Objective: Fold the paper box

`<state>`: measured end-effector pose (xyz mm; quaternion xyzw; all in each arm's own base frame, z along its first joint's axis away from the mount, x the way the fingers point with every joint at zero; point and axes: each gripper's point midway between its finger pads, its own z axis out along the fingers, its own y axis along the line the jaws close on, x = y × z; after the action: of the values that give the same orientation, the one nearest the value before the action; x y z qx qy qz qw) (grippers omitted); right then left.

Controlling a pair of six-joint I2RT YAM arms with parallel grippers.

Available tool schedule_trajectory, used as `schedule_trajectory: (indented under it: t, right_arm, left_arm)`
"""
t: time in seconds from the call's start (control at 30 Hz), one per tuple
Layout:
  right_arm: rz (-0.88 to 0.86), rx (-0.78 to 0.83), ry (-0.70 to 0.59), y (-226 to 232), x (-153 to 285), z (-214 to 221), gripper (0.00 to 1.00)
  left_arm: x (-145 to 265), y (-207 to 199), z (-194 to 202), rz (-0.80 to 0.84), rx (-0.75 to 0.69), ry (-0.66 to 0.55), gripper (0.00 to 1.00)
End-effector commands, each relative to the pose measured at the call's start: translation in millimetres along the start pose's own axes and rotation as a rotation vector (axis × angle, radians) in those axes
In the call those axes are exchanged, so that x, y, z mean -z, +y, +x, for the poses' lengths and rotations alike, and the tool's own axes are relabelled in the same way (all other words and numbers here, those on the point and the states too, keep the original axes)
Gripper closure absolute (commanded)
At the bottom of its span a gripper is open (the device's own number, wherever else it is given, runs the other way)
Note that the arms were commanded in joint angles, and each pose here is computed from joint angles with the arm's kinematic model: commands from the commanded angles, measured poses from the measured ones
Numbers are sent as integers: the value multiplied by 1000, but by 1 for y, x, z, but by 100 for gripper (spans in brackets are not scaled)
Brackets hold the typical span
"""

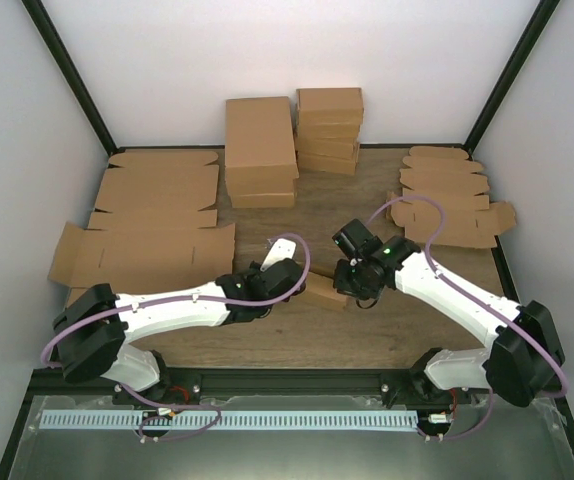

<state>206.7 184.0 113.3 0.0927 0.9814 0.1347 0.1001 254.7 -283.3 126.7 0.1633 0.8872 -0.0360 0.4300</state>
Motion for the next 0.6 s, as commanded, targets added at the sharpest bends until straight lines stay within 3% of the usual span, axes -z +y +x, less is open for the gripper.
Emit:
schedule_trajectory:
  t: [0.0,0.33,0.4,0.57]
  right_arm:
    - [16,27,-49,6,14,-11,77]
    - [27,96,-65,-1,25,-8,61]
    - [29,114,-63,-3,25,-7,50]
    - [51,114,-74,-10,25,-6,49]
  left_arm:
    - [8,-30,-7,108,7,8,94]
    - [10,-29,-11,94,28,24,84]
    - [12,-30,-14,104,38,25,79]
    - [20,-33,-18,136,51,34,65]
